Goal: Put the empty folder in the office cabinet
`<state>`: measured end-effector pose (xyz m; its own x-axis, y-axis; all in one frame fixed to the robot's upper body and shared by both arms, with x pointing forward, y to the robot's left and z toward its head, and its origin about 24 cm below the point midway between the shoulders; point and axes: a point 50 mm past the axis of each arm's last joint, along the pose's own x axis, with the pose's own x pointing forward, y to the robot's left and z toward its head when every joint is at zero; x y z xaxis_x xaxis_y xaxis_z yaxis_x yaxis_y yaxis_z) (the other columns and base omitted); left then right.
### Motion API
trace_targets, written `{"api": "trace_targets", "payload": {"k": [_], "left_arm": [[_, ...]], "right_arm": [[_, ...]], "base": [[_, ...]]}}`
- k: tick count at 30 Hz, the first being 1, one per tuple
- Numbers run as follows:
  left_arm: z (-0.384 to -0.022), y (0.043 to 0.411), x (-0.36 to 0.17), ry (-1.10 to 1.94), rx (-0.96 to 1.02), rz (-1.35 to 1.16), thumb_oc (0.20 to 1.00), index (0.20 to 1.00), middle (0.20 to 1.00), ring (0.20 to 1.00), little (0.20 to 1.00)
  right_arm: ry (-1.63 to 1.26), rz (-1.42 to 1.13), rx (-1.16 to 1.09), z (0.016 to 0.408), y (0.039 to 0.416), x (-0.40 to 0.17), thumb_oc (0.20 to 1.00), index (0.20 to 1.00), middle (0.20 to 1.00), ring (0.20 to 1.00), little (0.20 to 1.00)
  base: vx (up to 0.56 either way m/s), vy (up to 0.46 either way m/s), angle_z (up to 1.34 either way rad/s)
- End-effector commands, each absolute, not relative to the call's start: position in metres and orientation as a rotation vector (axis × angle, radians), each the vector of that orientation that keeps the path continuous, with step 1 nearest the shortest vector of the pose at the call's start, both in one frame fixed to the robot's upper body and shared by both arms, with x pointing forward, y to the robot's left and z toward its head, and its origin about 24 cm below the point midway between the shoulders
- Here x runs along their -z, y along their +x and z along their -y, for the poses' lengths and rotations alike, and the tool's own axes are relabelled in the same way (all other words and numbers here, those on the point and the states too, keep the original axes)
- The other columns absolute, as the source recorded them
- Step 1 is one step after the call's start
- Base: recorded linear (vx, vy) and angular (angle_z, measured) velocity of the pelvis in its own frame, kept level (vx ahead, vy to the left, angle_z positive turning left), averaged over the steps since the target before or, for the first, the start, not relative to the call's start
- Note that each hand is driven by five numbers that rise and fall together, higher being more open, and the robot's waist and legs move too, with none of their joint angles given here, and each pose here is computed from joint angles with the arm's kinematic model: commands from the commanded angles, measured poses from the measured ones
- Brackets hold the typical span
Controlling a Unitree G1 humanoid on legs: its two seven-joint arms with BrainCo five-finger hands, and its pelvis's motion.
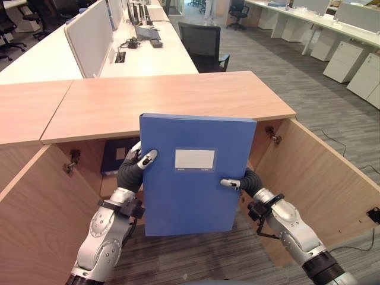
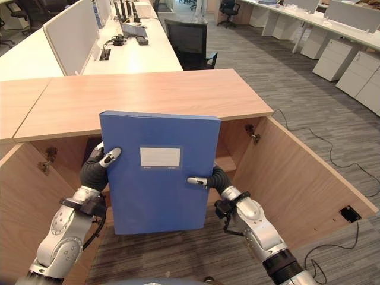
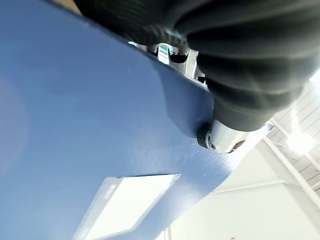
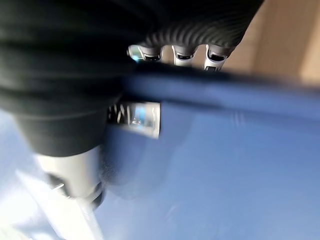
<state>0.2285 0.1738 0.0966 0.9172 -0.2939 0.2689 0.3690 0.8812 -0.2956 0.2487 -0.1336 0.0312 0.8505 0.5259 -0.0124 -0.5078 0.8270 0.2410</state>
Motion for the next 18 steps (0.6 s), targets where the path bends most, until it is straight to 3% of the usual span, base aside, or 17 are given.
{"api": "trace_targets", "payload": {"k": [1, 5, 11, 12, 13, 14, 15, 16, 18], "left_arm": [[-0.128, 0.240, -0.154, -0.480, 0.588, 0.488, 0.200, 0.200, 0.200, 0.200, 0.200], [-0.119, 0.243, -0.157, -0.511, 0.614, 0.490, 0.200, 0.200, 0.200, 0.200, 0.200], [-0.115, 0.244, -0.155, -0.538, 0.615, 0.472, 0.200, 0.200, 0.200, 0.200, 0.200], [-0.114, 0.245, -0.151, -0.540, 0.603, 0.453, 0.325, 0.325, 0.325, 0.325, 0.325], [-0.114, 0.245, -0.151, -0.539, 0.603, 0.454, 0.325, 0.325, 0.325, 0.325, 0.325], [-0.115, 0.245, -0.149, -0.533, 0.598, 0.445, 0.507, 0.507, 0.507, 0.507, 0.507], [-0.115, 0.245, -0.149, -0.533, 0.598, 0.445, 0.831, 0.831, 0.831, 0.831, 0.831], [-0.116, 0.245, -0.147, -0.528, 0.592, 0.433, 1.000, 1.000, 1.000, 1.000, 1.000], [-0.122, 0.246, -0.134, -0.505, 0.560, 0.372, 1.000, 1.000, 1.000, 1.000, 1.000]], "right_arm": [[0.515, -0.160, -0.793, 0.067, 0.241, -0.026, 0.200, 0.200, 0.200, 0.200, 0.200], [0.697, -0.258, -0.854, 0.047, 0.226, -0.016, 0.200, 0.200, 0.200, 0.200, 0.200], [0.819, -0.241, -0.824, 0.048, 0.223, -0.018, 0.200, 0.200, 0.200, 0.200, 0.200], [0.848, -0.237, -0.788, 0.051, 0.224, -0.016, 0.200, 0.200, 0.200, 0.200, 0.200], [0.848, -0.236, -0.788, 0.051, 0.224, -0.017, 0.200, 0.200, 0.200, 0.200, 0.200], [0.852, -0.240, -0.773, 0.052, 0.224, -0.015, 0.200, 0.200, 0.200, 0.200, 0.200], [0.852, -0.240, -0.773, 0.052, 0.224, -0.015, 0.200, 0.200, 0.200, 0.200, 0.200], [0.857, -0.243, -0.748, 0.055, 0.224, -0.012, 0.200, 0.200, 0.200, 0.200, 0.200], [0.838, -0.275, -0.662, 0.068, 0.224, 0.000, 0.200, 0.200, 0.200, 0.200, 0.200]], "base": [[0.04, 0.011, 0.00], [0.01, 0.003, 0.00], [0.00, -0.003, 0.00], [0.00, 0.000, 0.00], [0.00, 0.000, 0.00], [0.00, 0.000, 0.00], [0.05, 0.006, 0.00], [0.00, 0.000, 0.00], [0.00, 0.000, 0.00]]}}
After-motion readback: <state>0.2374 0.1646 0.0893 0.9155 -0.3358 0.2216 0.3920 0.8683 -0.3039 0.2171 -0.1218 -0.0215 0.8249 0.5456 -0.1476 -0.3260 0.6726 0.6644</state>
